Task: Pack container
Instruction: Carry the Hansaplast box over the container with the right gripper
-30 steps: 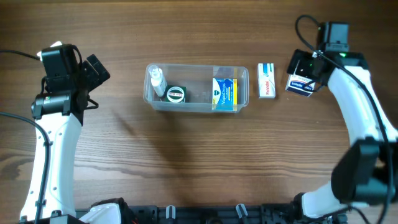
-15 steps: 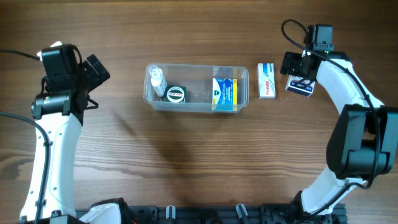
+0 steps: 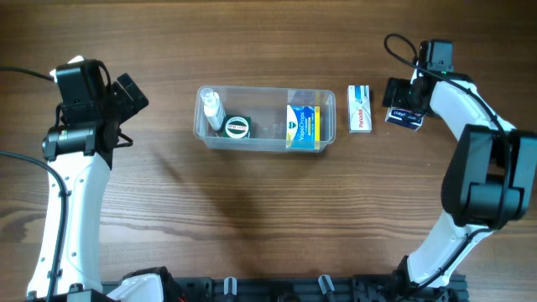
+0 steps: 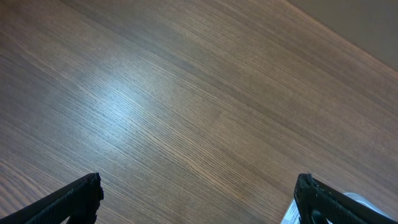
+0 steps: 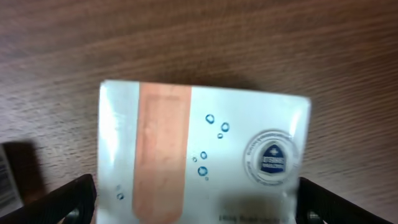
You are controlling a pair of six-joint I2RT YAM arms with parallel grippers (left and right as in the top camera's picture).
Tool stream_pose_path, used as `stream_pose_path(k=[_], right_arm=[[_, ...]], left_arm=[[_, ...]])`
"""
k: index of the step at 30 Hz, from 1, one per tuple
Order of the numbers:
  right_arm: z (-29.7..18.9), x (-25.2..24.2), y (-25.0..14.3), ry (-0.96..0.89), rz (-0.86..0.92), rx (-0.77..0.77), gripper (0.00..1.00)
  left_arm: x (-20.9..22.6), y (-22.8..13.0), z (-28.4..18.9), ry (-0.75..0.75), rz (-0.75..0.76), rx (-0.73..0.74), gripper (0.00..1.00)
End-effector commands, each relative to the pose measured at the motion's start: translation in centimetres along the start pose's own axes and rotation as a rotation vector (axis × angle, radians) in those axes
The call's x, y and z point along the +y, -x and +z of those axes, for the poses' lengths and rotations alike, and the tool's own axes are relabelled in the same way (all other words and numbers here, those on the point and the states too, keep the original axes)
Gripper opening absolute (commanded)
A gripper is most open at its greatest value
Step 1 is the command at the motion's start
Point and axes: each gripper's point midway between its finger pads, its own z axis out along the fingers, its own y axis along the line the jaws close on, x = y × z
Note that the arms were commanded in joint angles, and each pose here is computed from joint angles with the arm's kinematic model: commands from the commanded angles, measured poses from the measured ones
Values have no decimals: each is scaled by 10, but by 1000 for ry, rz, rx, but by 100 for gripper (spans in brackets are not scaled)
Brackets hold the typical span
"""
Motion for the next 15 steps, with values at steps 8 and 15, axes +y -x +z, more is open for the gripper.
stream_pose_path(k=[8, 15], right_arm=[[6, 4, -6, 25, -33, 24, 80], [-5, 3, 0, 24, -72, 2, 72]], left_arm=[[-1, 8, -5, -9, -10, -24, 100], [-1, 8, -5, -9, -10, -24, 100]])
